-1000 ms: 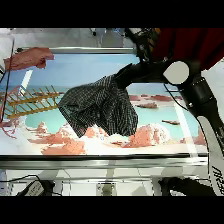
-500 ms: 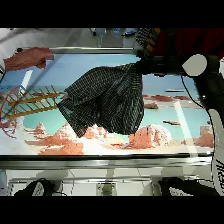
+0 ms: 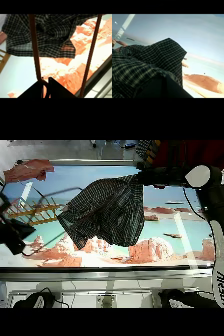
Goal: Fold the clothes and pants, and hang the long-sleeved shirts on hangers.
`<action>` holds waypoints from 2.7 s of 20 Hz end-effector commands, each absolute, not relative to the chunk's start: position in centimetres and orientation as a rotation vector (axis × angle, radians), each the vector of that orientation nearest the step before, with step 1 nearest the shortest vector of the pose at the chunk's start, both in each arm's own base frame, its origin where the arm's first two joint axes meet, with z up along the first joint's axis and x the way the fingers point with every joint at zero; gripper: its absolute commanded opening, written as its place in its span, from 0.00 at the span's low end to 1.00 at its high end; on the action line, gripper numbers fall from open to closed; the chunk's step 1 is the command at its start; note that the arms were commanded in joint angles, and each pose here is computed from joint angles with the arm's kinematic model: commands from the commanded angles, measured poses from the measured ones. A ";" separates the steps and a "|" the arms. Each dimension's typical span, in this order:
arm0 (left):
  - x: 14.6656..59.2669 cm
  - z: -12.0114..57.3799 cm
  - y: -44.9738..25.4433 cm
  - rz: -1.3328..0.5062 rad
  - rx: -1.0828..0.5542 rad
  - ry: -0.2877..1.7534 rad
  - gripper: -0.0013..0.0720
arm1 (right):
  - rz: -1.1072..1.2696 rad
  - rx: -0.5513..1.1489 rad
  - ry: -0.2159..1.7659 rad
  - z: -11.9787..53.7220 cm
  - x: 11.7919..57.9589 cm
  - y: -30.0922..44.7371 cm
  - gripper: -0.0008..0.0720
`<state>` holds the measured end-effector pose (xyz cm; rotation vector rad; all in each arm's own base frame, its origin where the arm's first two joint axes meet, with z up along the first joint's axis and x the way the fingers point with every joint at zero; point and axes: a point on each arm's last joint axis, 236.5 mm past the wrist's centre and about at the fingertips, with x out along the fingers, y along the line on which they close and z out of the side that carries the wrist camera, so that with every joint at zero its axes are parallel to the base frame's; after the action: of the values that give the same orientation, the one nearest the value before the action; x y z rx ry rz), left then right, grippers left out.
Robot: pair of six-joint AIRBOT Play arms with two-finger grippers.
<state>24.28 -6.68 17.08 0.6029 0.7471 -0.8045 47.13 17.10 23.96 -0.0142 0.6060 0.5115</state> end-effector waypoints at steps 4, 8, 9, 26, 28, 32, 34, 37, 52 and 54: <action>25.7 11.1 -6.9 -0.825 0.598 0.858 0.08 | 0.669 0.031 0.588 25.0 45.4 20.3 0.08; 28.5 8.0 -8.1 -0.863 0.557 0.910 0.08 | 0.752 0.026 0.594 25.2 44.0 21.7 0.08; 29.2 7.3 -8.8 -0.879 0.557 0.911 0.08 | 0.774 0.017 0.606 25.0 43.5 22.0 0.08; 35.9 4.1 -9.5 -0.623 0.562 0.920 0.08 | 0.881 -0.108 0.718 22.7 38.9 26.1 0.08; 35.4 5.3 -9.4 -0.617 0.575 0.896 0.08 | 0.853 -0.093 0.711 22.9 39.7 25.3 0.08; 34.3 7.5 -9.3 -0.612 0.583 0.854 0.08 | 0.772 -0.021 0.655 24.2 42.0 23.6 0.08; 33.8 7.6 -9.3 -0.619 0.583 0.863 0.08 | 0.755 -0.010 0.637 24.7 42.4 23.2 0.08; 33.1 7.2 -9.5 -0.642 0.572 0.894 0.08 | 0.769 0.023 0.601 25.9 42.3 23.7 0.08; 35.4 10.3 -17.2 -0.836 0.481 0.607 0.08 | 0.938 -0.312 0.703 21.1 36.7 29.5 0.40; 35.4 10.4 -16.9 -0.845 0.515 0.593 0.08 | 0.956 -0.504 0.625 21.3 37.0 28.1 0.76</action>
<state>35.39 -16.77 9.94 0.4787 0.6299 -0.8225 36.33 29.84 21.80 -0.2735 0.6935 0.9595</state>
